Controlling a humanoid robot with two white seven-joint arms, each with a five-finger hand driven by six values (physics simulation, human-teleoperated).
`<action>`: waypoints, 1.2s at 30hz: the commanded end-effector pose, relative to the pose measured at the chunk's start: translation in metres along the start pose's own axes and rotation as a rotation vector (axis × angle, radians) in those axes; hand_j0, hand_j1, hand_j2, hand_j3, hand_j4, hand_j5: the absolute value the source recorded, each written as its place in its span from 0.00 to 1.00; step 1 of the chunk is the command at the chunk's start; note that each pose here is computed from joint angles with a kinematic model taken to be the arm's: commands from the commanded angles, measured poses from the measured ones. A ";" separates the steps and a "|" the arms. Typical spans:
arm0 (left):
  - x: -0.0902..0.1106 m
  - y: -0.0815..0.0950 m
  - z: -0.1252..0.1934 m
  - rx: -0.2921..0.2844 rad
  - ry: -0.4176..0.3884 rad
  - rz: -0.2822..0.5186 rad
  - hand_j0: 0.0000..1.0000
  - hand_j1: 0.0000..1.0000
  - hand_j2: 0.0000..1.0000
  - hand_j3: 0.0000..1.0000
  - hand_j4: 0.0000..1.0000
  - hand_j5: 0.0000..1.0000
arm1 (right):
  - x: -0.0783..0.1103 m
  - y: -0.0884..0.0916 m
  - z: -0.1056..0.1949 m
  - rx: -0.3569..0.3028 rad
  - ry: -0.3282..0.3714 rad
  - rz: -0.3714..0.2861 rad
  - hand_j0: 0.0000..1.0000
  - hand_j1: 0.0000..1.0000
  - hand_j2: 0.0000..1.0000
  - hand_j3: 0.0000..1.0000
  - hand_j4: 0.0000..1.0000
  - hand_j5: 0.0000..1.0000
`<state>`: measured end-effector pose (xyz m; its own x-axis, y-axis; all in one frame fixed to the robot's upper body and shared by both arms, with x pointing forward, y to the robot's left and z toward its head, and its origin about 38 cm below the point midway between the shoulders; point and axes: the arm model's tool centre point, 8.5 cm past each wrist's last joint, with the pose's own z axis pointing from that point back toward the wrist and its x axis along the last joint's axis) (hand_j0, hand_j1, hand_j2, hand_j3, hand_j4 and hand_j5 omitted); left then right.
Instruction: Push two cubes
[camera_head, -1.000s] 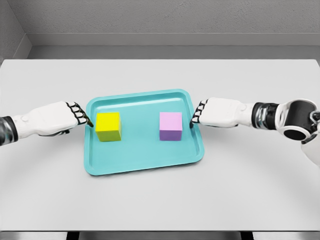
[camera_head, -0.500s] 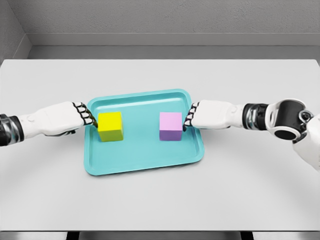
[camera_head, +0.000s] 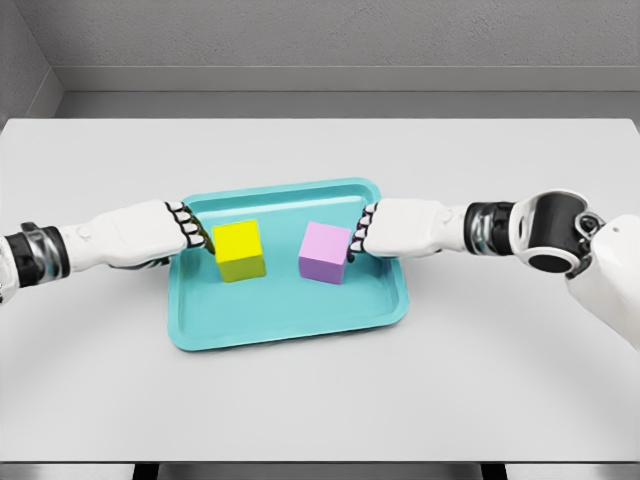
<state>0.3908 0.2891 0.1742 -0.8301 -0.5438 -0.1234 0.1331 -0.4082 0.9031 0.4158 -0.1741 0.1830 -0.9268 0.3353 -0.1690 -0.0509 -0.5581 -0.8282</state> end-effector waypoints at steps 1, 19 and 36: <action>0.003 0.002 -0.003 0.003 -0.008 0.002 0.74 0.74 0.74 0.74 0.74 0.74 | 0.002 0.001 -0.002 0.003 -0.006 -0.005 0.72 0.72 0.72 0.72 0.72 0.72; 0.009 0.011 -0.012 0.000 -0.028 -0.019 0.74 0.74 0.74 0.74 0.74 0.74 | -0.023 -0.005 -0.011 0.031 0.025 -0.011 0.72 0.72 0.72 0.72 0.72 0.72; 0.012 0.016 -0.021 0.008 -0.034 -0.033 0.74 0.74 0.74 0.74 0.74 0.74 | -0.034 -0.013 -0.022 0.031 0.034 -0.023 0.72 0.72 0.72 0.72 0.72 0.72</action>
<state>0.3939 0.2608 0.1784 -0.8527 -0.5028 -0.1417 0.0994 -0.4225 0.9009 0.4562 -0.1631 0.1892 -0.9115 0.3719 -0.1757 -0.0790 -0.5776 -0.8125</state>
